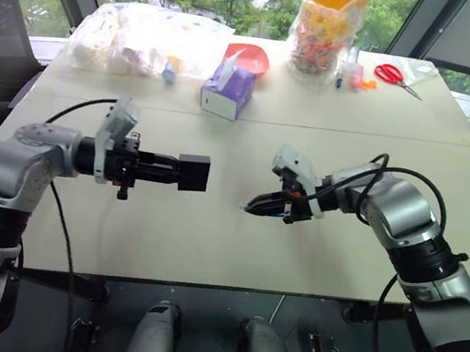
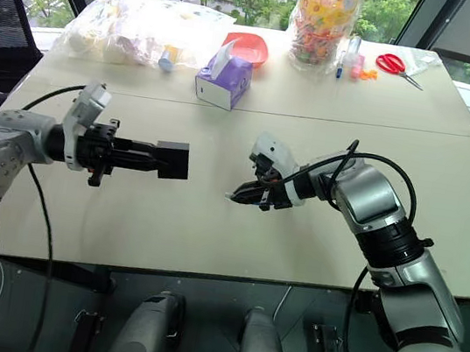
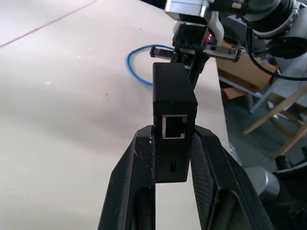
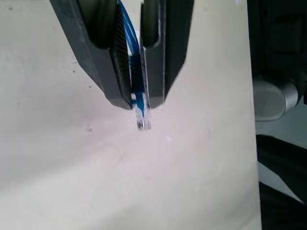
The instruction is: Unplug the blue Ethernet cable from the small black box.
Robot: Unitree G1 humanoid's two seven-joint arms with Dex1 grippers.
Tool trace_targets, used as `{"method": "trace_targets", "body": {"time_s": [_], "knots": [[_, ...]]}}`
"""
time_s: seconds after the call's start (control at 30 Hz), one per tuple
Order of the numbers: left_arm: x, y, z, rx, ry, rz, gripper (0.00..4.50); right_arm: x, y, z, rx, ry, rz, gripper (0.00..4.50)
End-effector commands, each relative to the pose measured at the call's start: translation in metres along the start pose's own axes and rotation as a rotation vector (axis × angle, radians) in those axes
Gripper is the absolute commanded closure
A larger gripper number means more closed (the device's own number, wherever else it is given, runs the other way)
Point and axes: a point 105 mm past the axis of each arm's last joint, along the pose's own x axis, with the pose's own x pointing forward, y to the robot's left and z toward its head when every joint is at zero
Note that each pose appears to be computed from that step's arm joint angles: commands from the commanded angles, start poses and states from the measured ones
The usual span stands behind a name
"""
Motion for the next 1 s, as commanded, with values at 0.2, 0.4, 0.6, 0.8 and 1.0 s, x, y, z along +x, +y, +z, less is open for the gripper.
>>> {"method": "trace_targets", "body": {"time_s": [0.2,0.4,0.6,0.8,1.0], "knots": [[0.011,0.005,0.001,0.038,-0.033,0.034,4.06,-0.035,-0.083,0.044,-0.047,-0.15,-0.434,4.43],[0.04,0.035,-0.01,0.147,-0.05,0.161,4.06,-0.034,-0.124,0.045,0.001,-0.107,-0.657,4.05],[0.062,0.058,-0.018,0.234,-0.04,0.258,4.06,-0.029,-0.128,0.041,0.024,-0.102,-0.689,1.41],[0.082,0.071,-0.022,0.32,-0.038,0.308,4.06,-0.064,-0.123,0.04,0.092,-0.169,-0.758,0.03],[0.104,0.086,-0.022,0.299,-0.093,0.386,4.06,-0.067,-0.084,0.019,0.11,-0.177,-0.709,0.03]]}}
